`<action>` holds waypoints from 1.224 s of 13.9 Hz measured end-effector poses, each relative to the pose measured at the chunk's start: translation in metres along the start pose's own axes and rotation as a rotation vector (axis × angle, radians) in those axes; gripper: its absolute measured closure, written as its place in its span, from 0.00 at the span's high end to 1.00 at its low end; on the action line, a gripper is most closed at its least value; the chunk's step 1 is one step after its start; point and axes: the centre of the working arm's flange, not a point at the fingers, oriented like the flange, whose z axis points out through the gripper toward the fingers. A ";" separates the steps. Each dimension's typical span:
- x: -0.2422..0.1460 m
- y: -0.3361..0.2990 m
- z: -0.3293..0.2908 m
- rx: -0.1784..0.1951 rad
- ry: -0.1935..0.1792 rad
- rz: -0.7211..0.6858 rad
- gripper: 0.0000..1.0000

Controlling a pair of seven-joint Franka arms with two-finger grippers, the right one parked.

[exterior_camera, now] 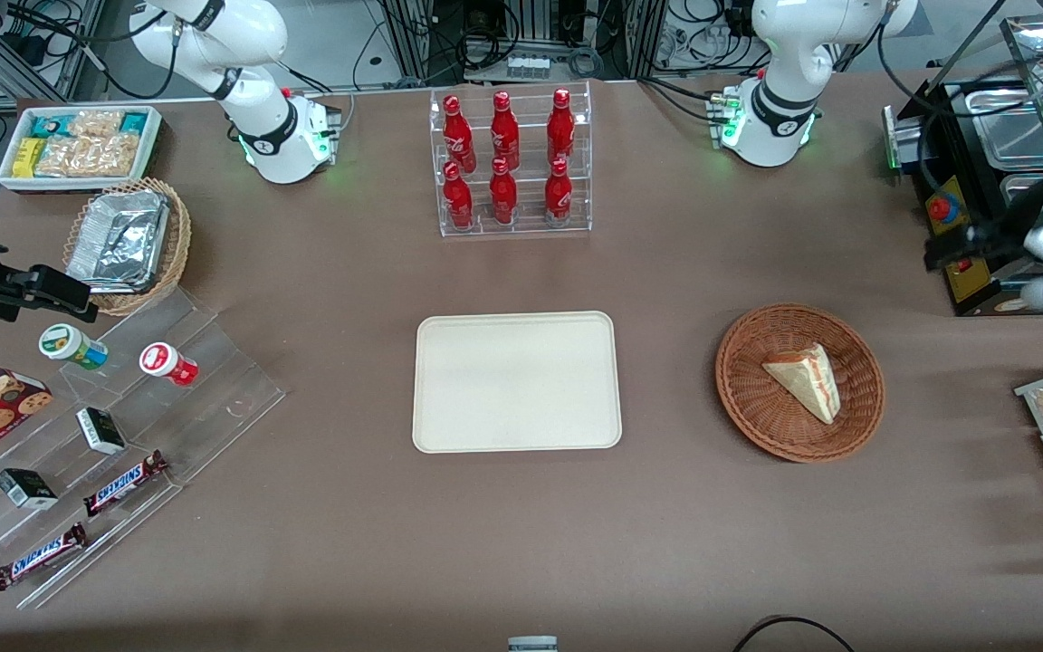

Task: Place sandwich from basket to tray
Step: 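Move the left gripper over the wicker basket toward the sandwich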

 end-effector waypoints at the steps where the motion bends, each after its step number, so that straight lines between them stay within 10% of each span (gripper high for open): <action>1: 0.005 0.002 0.013 -0.001 0.007 -0.058 1.00; 17: 0.008 0.039 0.235 -0.104 0.167 -0.611 1.00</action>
